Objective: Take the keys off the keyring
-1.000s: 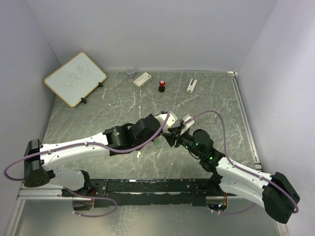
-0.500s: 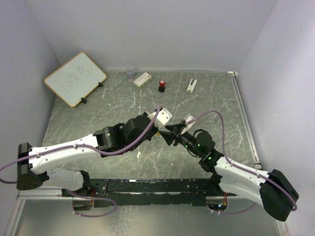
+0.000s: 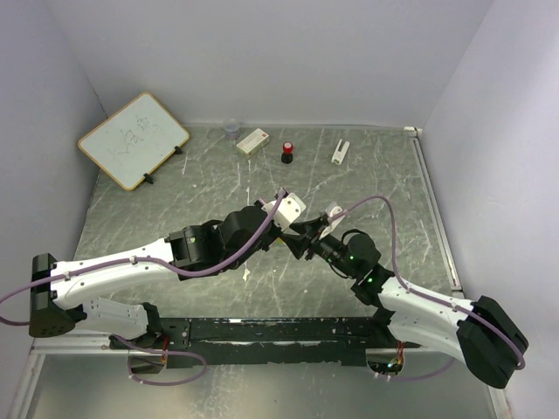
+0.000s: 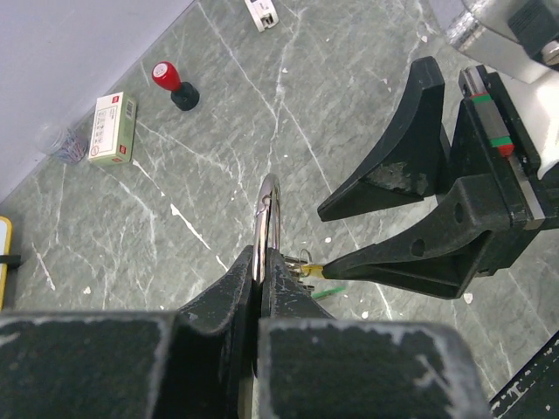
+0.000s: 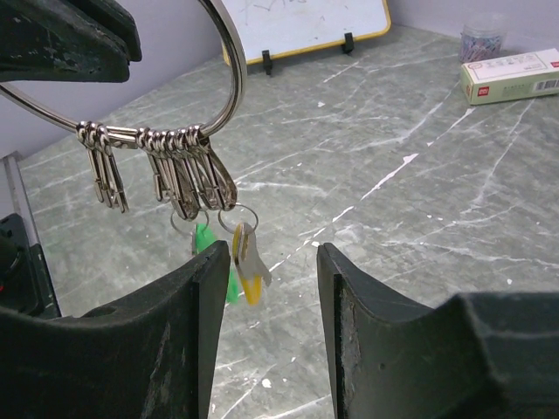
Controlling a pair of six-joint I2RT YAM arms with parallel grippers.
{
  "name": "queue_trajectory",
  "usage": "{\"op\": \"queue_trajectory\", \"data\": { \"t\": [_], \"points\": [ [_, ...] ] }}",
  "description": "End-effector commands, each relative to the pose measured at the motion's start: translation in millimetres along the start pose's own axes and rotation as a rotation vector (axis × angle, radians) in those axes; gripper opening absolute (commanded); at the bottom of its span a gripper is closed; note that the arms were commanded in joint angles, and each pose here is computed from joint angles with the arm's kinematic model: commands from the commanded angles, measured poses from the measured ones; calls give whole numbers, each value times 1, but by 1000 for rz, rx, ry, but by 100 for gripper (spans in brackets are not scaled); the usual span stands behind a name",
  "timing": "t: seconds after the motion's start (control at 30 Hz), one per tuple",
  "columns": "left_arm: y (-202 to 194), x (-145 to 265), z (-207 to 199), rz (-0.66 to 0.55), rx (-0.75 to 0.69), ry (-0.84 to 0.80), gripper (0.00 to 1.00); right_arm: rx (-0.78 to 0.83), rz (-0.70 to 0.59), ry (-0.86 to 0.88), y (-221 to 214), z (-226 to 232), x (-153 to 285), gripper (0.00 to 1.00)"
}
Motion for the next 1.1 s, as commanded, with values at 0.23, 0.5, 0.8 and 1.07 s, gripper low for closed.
{"op": "queue_trajectory", "data": {
  "t": [0.23,0.5,0.8,1.07],
  "points": [
    [14,10,1,-70,51,-3,7,3,-40,30,9,6,-9,45],
    [15,13,-1,-80,53,-13,7,6,-47,22,10,6,-13,45],
    [18,17,-4,-94,62,-27,7,6,-55,18,9,6,-18,44],
    [21,22,-4,-108,64,-29,7,-2,-58,18,7,8,-21,43]
  ]
}}
Point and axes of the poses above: each gripper's point midway between its finger pads, its own x axis back along the fingers, its own z axis along the line the jaws close on, y = z × x, the point moved 8 cm from there along x, back along the fingers, and after that the axes turned 4 degrees about x, right-handed, at the moved point
